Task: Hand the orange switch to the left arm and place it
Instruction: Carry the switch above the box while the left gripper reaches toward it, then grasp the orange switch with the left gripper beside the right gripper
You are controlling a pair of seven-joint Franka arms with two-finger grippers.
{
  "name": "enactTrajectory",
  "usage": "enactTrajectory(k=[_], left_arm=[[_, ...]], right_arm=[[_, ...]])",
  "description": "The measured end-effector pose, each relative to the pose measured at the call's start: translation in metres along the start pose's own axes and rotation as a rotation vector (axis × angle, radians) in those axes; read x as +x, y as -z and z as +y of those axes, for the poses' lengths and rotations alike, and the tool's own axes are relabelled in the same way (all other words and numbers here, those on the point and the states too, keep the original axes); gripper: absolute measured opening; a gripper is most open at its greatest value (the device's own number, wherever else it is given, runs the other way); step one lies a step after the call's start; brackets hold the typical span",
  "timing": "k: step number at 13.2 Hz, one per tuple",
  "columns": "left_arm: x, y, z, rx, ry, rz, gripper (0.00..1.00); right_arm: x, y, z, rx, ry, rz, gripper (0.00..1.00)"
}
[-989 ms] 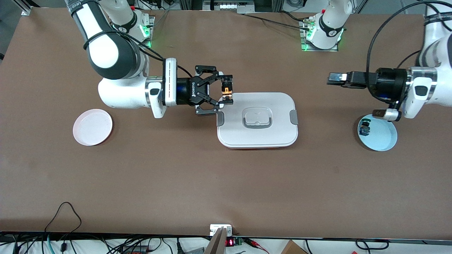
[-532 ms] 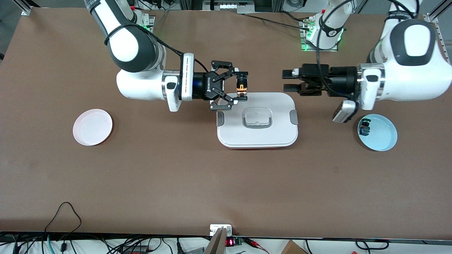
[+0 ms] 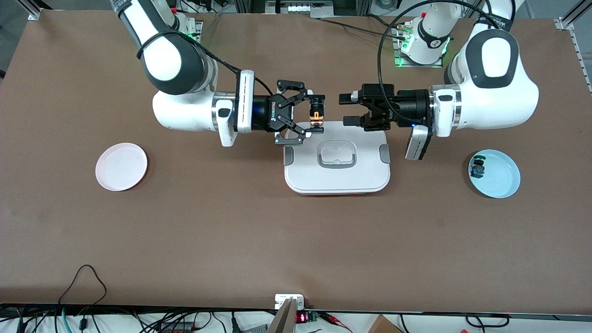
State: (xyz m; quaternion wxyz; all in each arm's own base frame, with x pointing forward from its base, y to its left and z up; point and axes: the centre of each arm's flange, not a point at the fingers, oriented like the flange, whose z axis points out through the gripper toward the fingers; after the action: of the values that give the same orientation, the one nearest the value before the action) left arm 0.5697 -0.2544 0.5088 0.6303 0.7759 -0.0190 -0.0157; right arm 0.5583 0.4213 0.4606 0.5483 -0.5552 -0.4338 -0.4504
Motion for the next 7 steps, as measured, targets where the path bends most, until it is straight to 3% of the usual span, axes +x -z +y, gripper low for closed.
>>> enactTrajectory(k=[7], left_arm=[[-0.004, -0.047, -0.014, -0.008, 0.064, 0.043, 1.00]], right_arm=[[-0.001, -0.004, -0.003, 0.005, -0.020, 0.000, 0.73]])
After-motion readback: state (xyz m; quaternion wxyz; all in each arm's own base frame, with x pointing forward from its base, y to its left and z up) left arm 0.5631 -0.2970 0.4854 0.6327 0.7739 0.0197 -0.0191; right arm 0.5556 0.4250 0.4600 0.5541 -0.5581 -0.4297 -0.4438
